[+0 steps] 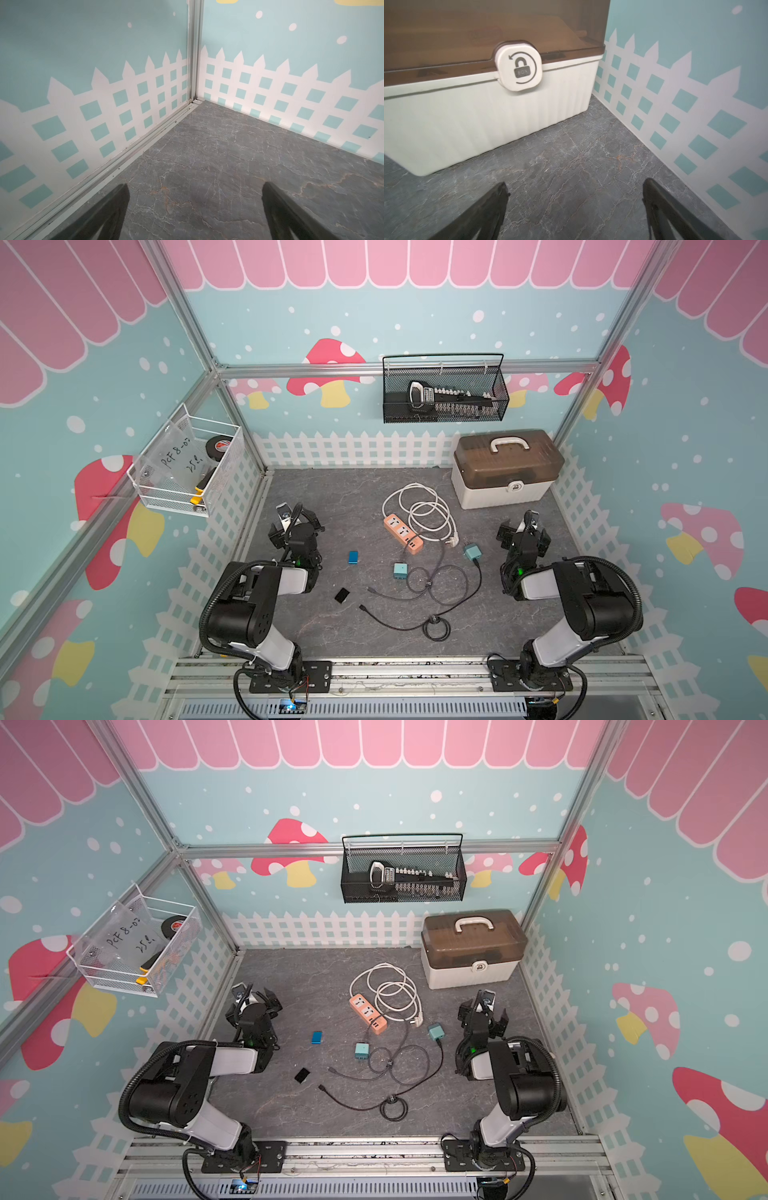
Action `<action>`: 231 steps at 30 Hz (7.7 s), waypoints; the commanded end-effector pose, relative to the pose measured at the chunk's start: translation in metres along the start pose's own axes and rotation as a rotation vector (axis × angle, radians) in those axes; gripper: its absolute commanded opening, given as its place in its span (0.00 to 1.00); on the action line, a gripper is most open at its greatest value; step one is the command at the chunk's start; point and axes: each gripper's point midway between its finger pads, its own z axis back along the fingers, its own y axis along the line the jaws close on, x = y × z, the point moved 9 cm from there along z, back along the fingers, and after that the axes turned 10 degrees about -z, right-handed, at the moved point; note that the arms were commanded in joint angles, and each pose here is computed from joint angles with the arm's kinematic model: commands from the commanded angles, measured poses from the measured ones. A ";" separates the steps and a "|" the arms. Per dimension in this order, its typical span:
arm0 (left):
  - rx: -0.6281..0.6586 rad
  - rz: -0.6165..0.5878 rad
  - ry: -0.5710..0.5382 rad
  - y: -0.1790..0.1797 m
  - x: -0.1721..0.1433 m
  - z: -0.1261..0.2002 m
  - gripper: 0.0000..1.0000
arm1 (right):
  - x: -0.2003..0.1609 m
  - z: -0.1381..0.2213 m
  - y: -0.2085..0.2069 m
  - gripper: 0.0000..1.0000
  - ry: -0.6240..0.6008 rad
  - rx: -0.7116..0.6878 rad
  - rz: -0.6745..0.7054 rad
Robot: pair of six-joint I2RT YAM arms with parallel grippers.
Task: Charge mp3
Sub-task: Pick up the MP3 player from the center of the board.
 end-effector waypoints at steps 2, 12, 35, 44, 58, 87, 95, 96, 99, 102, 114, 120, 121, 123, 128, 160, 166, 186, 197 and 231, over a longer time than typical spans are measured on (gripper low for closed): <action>-0.173 -0.125 0.086 -0.001 -0.009 0.009 0.99 | -0.008 0.010 0.004 1.00 0.100 0.185 0.165; -0.173 -0.125 0.086 -0.001 -0.009 0.009 0.99 | -0.008 0.010 0.004 0.99 0.101 0.185 0.166; -0.062 -0.115 0.085 0.000 0.046 0.021 0.99 | 0.023 0.012 0.014 1.00 0.149 0.227 0.201; -0.153 0.688 0.148 0.038 0.069 0.072 0.99 | 0.102 0.077 -0.004 1.00 -0.132 0.290 -0.257; -0.267 0.659 0.599 0.026 0.075 0.091 0.99 | 0.114 0.092 -0.003 1.00 0.099 0.302 -0.497; -0.166 0.287 1.095 -0.010 -0.008 0.162 0.94 | 0.085 0.111 0.045 0.98 0.353 0.309 -0.128; -0.185 0.309 1.179 -0.004 -0.033 0.182 0.93 | 0.079 0.114 0.054 0.97 0.382 0.348 -0.098; -0.182 0.316 1.183 -0.005 -0.035 0.184 0.93 | 0.078 0.114 0.056 0.97 0.388 0.356 -0.090; -0.192 0.315 1.194 -0.012 -0.037 0.183 0.92 | 0.073 0.114 0.064 0.97 0.410 0.372 -0.056; -0.192 0.302 1.218 -0.019 -0.040 0.182 0.92 | 0.071 0.116 0.069 0.96 0.420 0.380 -0.033; -0.199 0.326 1.293 -0.036 -0.059 0.180 0.89 | 0.071 0.123 0.078 0.95 0.427 0.433 -0.006; -0.187 0.328 1.320 -0.040 -0.071 0.180 0.85 | 0.071 0.125 0.081 0.94 0.432 0.453 -0.001; -0.186 0.328 1.321 -0.041 -0.072 0.179 0.85 | 0.070 0.125 0.081 0.94 0.433 0.453 0.000; -0.183 0.325 1.325 -0.042 -0.074 0.178 0.85 | 0.070 0.126 0.081 0.94 0.435 0.460 0.003; -0.178 0.316 1.326 -0.046 -0.078 0.176 0.85 | 0.070 0.127 0.082 0.93 0.436 0.466 0.003; -0.103 0.258 1.339 -0.047 -0.090 0.167 0.85 | 0.070 0.129 0.086 0.91 0.448 0.494 0.006; -0.177 0.249 1.222 -0.054 -0.057 0.164 0.65 | 0.069 0.129 0.086 0.90 0.450 0.495 0.007; -0.067 0.190 1.280 -0.042 -0.053 0.170 0.78 | 0.068 0.130 0.088 0.90 0.458 0.508 0.014; -0.041 0.183 1.284 -0.045 -0.054 0.168 0.71 | 0.068 0.131 0.089 0.90 0.462 0.517 0.015; -0.001 0.125 1.309 -0.059 -0.079 0.159 0.53 | 0.069 0.133 0.091 0.90 0.463 0.537 0.018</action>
